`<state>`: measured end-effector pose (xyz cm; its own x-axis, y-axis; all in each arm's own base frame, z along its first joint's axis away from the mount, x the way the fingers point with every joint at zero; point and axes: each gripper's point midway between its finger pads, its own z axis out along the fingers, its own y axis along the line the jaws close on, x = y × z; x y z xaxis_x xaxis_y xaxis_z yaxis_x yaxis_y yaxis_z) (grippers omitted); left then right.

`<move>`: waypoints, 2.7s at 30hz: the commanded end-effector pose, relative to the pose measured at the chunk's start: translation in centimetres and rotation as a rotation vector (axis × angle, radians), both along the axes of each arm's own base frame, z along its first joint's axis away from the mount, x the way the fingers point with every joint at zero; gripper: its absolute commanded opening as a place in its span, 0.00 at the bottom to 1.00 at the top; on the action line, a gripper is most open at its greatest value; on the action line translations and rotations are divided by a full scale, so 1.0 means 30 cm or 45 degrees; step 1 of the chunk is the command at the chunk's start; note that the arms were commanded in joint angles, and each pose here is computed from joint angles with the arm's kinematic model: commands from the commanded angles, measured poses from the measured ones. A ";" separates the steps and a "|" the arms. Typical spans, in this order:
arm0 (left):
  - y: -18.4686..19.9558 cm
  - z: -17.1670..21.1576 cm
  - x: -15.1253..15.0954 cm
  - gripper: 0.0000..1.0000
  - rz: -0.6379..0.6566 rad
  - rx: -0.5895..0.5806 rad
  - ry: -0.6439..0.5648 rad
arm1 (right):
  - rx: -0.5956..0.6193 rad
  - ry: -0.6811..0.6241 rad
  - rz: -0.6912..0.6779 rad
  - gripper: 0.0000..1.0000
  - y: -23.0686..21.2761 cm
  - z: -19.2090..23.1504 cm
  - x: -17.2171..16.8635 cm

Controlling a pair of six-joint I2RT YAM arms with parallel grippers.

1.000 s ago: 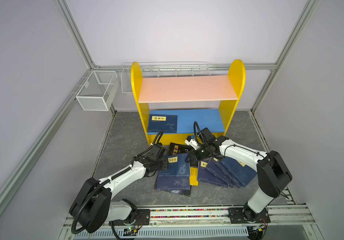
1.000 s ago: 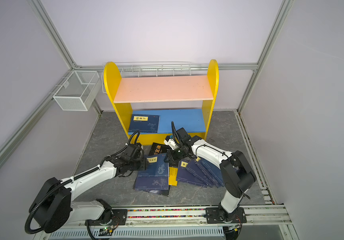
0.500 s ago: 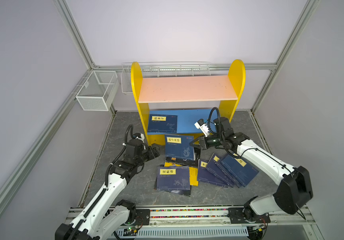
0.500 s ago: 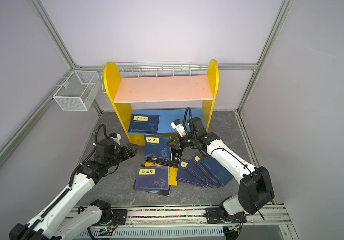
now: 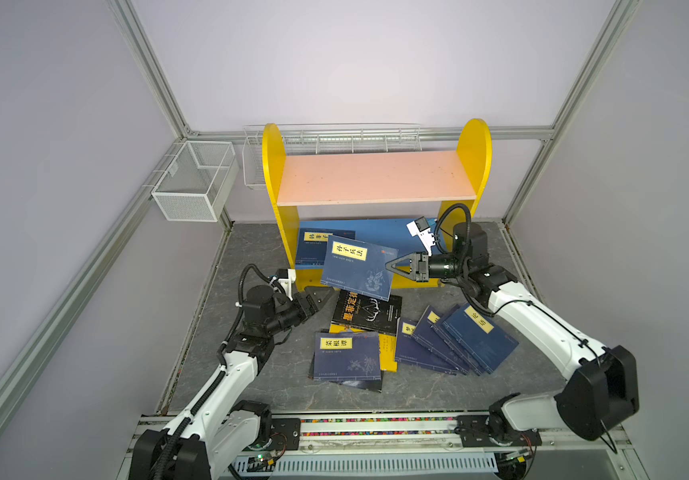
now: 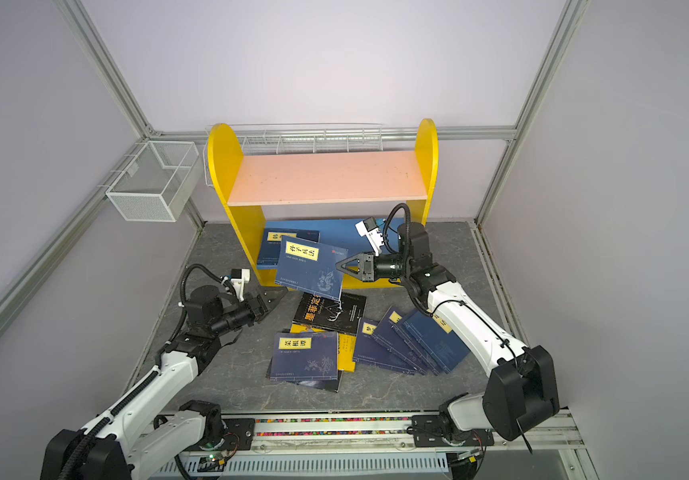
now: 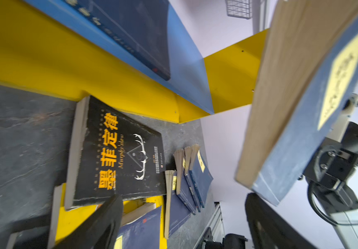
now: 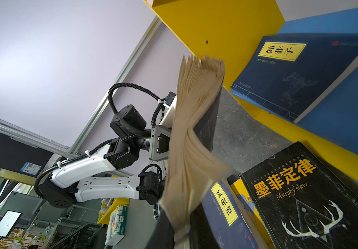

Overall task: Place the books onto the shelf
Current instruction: 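Lift the dark-blue book upright with the right gripper toward the blue shelf, then lower the book onto the blue shelf while the left gripper draws back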

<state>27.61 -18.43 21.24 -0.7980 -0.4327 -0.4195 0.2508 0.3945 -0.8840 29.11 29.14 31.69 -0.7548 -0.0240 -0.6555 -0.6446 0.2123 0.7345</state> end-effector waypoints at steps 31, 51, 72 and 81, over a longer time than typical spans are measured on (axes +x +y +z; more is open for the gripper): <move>0.039 0.248 0.082 0.00 0.169 -0.312 -0.336 | -0.142 0.200 -0.435 0.65 -0.062 -0.247 0.117; 0.042 0.291 0.102 0.00 0.182 -0.381 -0.397 | 0.031 0.170 -0.183 0.45 0.092 -0.154 0.063; 0.029 0.232 0.128 0.01 0.182 -0.327 -0.364 | 0.165 0.160 -0.093 0.11 0.161 -0.055 0.065; 0.117 0.133 0.183 0.73 0.431 -0.128 -0.192 | 0.179 0.161 -0.219 0.07 0.171 -0.075 0.191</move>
